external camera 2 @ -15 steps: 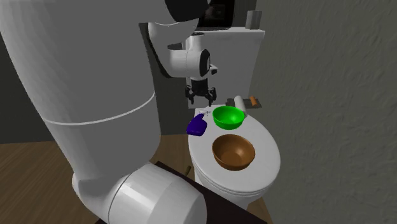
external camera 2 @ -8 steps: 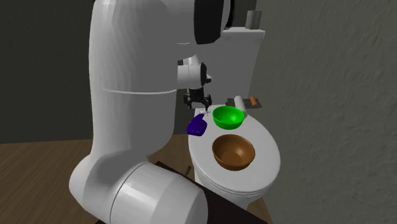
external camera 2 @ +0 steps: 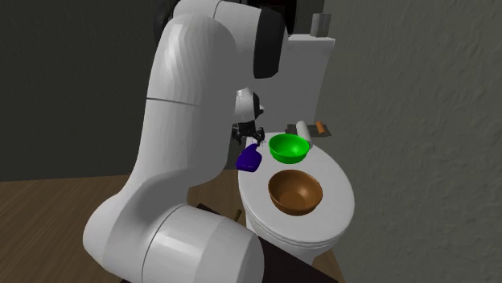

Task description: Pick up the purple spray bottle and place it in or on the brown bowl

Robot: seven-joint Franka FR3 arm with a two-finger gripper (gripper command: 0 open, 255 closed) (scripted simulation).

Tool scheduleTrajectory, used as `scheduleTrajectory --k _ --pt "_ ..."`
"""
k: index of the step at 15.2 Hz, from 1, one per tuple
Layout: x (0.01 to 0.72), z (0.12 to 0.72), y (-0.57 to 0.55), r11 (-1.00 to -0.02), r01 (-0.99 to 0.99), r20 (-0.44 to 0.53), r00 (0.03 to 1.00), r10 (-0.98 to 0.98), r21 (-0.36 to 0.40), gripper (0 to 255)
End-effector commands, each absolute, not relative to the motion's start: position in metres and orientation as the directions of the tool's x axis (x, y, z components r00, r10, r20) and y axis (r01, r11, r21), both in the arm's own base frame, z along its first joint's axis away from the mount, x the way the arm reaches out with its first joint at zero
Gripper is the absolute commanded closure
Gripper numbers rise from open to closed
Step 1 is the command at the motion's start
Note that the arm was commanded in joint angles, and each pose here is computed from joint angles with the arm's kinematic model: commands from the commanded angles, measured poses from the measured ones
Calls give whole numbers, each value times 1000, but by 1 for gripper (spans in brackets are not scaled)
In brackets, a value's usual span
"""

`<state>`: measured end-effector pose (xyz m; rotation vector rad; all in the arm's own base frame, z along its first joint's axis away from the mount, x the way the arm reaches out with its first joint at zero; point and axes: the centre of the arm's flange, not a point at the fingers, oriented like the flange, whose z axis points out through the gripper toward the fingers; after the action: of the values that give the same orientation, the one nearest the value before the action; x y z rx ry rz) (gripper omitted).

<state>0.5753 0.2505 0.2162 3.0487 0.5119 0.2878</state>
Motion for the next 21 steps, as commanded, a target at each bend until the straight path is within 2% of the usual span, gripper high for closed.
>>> scheduleTrajectory --k 1,12,13,21 --pt "578 205 250 -945 321 177 928 327 67 0" --pt "580 192 250 -945 321 177 928 328 67 0" --pt "580 192 250 -945 321 177 928 328 67 255" --pt "580 192 250 -945 321 177 928 327 67 255"
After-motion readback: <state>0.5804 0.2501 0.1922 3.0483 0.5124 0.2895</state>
